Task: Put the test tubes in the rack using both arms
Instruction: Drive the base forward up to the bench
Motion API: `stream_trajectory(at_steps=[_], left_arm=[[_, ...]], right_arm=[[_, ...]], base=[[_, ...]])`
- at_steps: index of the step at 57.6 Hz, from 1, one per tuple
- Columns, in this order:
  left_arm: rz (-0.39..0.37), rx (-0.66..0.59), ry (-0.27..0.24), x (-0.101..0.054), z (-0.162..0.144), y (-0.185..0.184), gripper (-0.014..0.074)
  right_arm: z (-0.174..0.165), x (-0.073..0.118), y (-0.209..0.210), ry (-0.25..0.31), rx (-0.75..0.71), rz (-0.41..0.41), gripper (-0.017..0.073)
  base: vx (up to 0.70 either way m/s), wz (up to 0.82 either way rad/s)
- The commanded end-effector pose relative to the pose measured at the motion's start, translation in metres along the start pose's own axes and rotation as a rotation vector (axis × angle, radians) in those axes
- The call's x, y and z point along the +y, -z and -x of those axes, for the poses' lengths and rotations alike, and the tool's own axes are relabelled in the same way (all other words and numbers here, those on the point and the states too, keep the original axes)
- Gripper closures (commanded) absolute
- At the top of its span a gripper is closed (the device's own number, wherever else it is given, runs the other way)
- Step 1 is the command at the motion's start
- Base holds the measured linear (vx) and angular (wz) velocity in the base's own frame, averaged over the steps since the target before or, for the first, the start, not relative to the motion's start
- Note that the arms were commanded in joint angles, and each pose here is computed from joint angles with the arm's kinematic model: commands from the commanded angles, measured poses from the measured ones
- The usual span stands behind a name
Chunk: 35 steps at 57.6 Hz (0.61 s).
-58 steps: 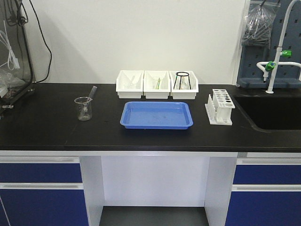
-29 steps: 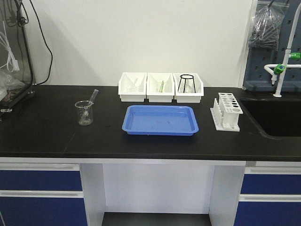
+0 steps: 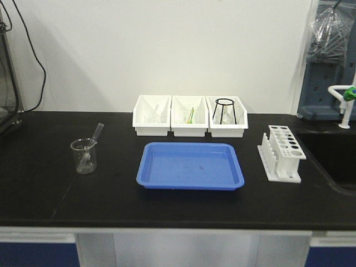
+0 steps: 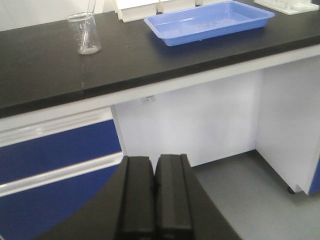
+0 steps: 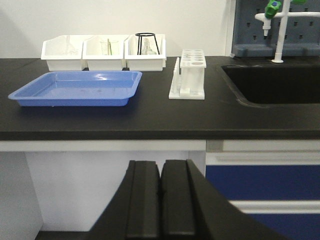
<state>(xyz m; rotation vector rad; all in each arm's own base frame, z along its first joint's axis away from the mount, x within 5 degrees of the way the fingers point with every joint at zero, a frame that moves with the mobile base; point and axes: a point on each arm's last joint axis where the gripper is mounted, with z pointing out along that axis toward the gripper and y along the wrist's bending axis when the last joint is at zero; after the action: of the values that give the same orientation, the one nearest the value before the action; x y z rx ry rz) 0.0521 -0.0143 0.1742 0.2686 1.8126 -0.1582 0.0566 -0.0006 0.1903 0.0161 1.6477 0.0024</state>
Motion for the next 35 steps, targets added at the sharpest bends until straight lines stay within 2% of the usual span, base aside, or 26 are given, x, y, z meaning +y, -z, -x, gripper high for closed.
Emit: stream_trajectory(at_steps=[1,35], left_arm=[[0.003,-0.061,0.014,0.0001,-0.0010,-0.0019,0.0614],[0.003,-0.061,0.014,0.0001,-0.0010,-0.0019,0.0614]], right_arm=[[0.0039,0.0002,0.0001,0.012,-0.075,0.003,0.0566],[0.0039,0.0002,0.0001,0.012,-0.075,0.003,0.0566]], base=[[0.40,0.04],[0.40,-0.06]])
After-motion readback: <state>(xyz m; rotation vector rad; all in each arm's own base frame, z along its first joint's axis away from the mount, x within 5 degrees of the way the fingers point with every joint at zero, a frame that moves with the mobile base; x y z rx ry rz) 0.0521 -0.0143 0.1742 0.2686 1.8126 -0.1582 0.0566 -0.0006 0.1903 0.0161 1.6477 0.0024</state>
